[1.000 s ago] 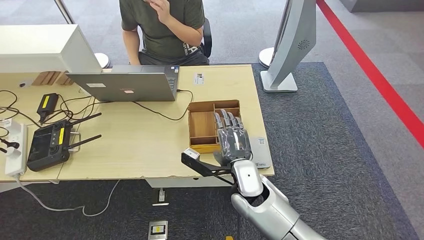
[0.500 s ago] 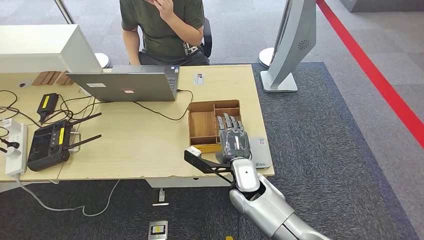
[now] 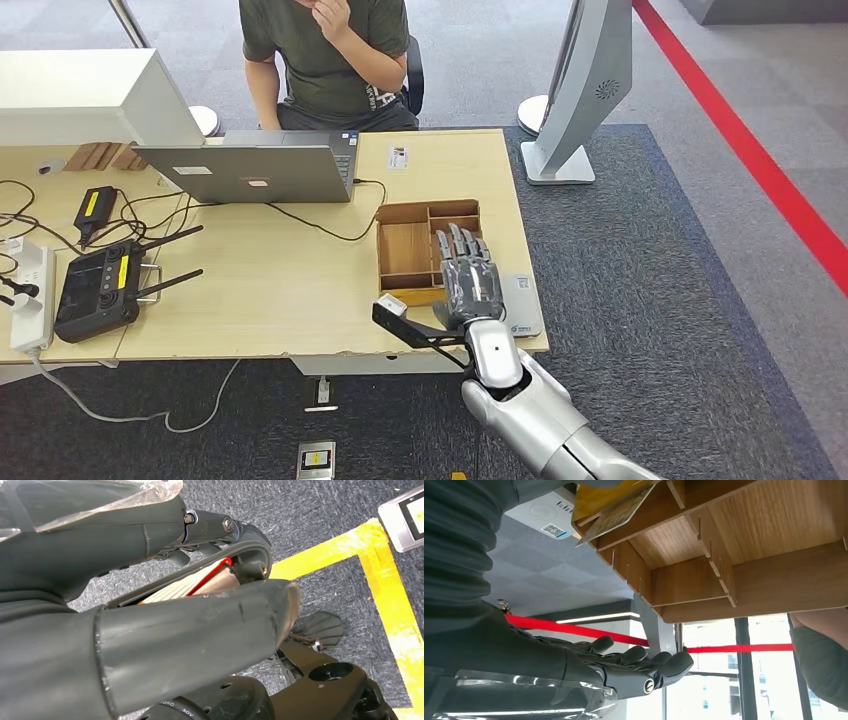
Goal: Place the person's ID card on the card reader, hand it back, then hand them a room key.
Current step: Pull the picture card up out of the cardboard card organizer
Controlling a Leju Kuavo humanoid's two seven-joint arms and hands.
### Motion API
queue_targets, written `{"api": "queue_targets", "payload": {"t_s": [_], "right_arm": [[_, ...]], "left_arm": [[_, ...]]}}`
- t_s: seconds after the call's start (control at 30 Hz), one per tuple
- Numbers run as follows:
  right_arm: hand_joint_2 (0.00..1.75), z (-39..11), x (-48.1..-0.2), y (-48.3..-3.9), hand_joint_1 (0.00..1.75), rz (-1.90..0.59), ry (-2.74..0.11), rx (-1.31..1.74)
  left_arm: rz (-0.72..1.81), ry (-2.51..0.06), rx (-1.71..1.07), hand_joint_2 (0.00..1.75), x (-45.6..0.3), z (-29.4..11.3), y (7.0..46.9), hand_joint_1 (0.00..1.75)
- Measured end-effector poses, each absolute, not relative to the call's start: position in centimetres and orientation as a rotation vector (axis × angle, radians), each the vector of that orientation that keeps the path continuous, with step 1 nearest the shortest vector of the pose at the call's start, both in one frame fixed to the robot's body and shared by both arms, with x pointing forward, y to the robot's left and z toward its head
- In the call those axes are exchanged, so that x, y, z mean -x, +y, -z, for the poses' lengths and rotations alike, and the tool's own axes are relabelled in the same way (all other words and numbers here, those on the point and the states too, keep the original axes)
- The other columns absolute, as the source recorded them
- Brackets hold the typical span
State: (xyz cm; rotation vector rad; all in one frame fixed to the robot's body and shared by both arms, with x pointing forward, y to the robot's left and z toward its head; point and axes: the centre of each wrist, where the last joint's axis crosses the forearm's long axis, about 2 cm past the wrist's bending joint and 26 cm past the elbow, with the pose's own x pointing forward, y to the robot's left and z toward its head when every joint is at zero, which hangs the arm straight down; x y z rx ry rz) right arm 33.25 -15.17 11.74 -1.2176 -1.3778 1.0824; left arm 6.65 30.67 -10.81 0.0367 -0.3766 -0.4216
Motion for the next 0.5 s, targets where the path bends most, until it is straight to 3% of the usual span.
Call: {"api": "queue_targets", "payload": {"t_s": [0.5], "right_arm": [[1.75, -11.1, -32.0, -15.3, 0.0, -1.118, -1.329, 1.23]], "left_arm": [[0.419, -0.405, -0.025, 0.0, -6.6, 10.8, 30.4, 0.0]]}}
